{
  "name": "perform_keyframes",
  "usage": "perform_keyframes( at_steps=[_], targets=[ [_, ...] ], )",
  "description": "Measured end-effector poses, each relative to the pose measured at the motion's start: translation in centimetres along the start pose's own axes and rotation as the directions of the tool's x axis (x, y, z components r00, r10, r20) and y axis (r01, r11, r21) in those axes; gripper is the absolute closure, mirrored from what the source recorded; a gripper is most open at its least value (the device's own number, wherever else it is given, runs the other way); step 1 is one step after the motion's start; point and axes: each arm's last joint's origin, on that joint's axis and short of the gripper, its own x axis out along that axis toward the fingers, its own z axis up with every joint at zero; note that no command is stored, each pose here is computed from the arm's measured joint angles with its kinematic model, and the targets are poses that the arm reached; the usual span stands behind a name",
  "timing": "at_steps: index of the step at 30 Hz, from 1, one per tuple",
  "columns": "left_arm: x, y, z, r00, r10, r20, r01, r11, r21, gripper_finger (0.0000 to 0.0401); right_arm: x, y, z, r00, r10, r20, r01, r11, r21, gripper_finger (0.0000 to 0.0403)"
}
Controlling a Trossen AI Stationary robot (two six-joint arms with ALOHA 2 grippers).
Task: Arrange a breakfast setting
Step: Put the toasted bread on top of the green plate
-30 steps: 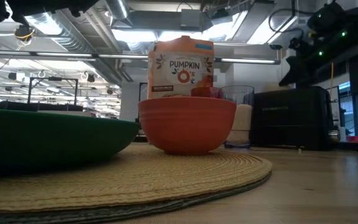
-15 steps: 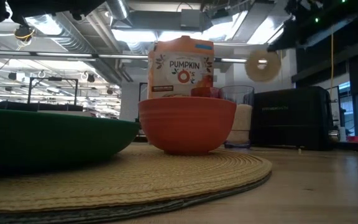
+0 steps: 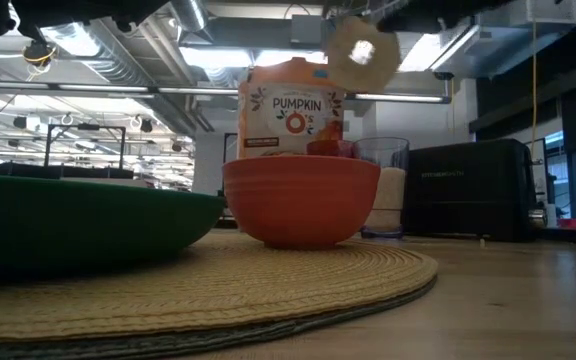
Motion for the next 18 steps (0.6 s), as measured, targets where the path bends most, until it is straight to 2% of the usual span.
perform_keyframes(
  at_steps=[5, 10, 13, 18],
  targets=[
    [0.0, 0.0, 0.1, 1.0, -0.002, 0.014, 0.002, 1.0, -0.015, 0.0087, 2.7, 5.5, 0.7, 0.992, 0.071, 0.102, -0.072, 0.997, 0.001, 0.0401],
    [0.0, 0.0, 0.2, 1.0, -0.003, 0.021, 0.004, 1.0, -0.022, 0.0087, 4.9, 9.7, 0.6, 0.962, 0.139, 0.234, -0.167, 0.98, 0.107, 0.0401],
    [0.0, 0.0, 0.3, 0.999, -0.003, 0.032, 0.004, 1.0, -0.018, 0.0087, 6.3, 12.0, -0.2, 0.94, 0.176, 0.293, -0.239, 0.951, 0.194, 0.0401],
    [0.0, 0.0, 0.5, 0.999, -0.003, 0.051, 0.004, 1.0, -0.022, 0.0087, 9.3, 16.0, -1.3, 0.92, 0.223, 0.323, -0.33, 0.886, 0.327, 0.0402]
  ],
)
